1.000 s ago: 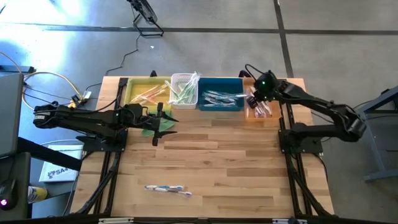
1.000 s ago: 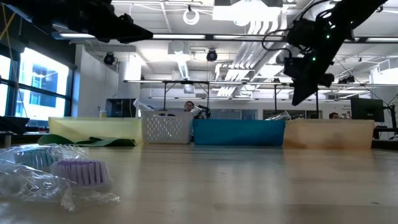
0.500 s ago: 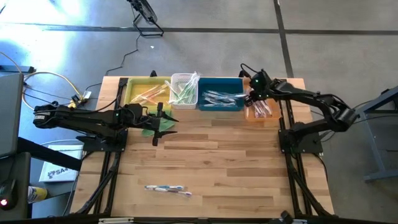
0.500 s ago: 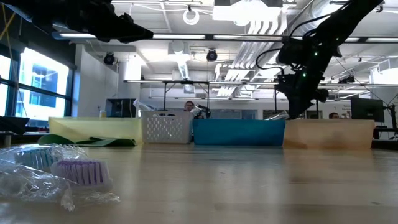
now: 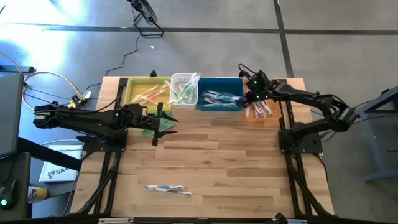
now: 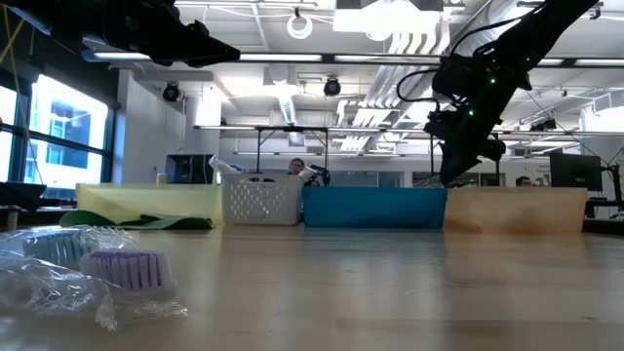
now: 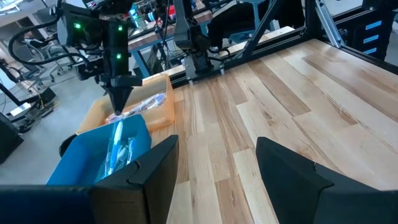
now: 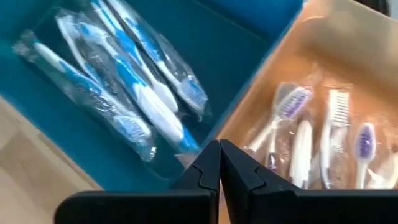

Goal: Pick & Place Toothbrushes
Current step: Put the blue toothbrush into the blue bin, then put the violet toothbrush into the orange bin

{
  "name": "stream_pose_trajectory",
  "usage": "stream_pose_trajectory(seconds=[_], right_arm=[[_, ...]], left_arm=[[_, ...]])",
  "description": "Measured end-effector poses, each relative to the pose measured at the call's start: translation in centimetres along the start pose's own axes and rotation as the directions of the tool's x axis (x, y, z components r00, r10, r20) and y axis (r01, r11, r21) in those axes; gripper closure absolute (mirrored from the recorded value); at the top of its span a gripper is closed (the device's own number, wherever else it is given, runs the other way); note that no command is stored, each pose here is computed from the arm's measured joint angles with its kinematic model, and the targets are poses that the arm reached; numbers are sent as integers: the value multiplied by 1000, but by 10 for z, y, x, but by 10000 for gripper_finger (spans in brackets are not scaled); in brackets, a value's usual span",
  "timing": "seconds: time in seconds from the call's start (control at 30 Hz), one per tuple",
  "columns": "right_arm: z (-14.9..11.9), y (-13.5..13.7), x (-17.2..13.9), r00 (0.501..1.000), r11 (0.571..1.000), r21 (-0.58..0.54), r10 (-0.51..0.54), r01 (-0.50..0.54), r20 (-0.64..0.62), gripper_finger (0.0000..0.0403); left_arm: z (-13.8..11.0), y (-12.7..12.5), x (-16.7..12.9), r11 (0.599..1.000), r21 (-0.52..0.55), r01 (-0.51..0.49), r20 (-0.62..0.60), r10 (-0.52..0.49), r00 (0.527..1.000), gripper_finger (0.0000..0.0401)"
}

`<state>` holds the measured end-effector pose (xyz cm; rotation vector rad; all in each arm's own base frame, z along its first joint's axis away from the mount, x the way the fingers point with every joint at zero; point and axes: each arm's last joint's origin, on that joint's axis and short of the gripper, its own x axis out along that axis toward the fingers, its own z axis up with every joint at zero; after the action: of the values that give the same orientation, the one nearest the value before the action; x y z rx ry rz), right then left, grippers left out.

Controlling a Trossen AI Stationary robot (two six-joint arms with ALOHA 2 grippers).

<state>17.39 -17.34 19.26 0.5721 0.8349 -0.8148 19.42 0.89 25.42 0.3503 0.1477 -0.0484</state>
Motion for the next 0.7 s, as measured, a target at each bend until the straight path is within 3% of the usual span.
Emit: stream_pose_trajectory(seconds=[0.4, 0.57, 0.7], right_arm=[[-4, 25, -1, 994, 991, -79, 109, -109, -6, 401], [-4, 33, -6, 998, 991, -137, 8, 0, 59, 401], [-2, 40, -21, 988, 976, -195, 116, -94, 104, 401]], left_arm=[[0, 0, 0, 1000, 0, 0, 0, 0, 1000, 191], [0, 0, 0, 1000, 0, 0, 0, 0, 1000, 191], [-2, -1, 0, 1000, -2, 8, -20, -8, 1000, 191]])
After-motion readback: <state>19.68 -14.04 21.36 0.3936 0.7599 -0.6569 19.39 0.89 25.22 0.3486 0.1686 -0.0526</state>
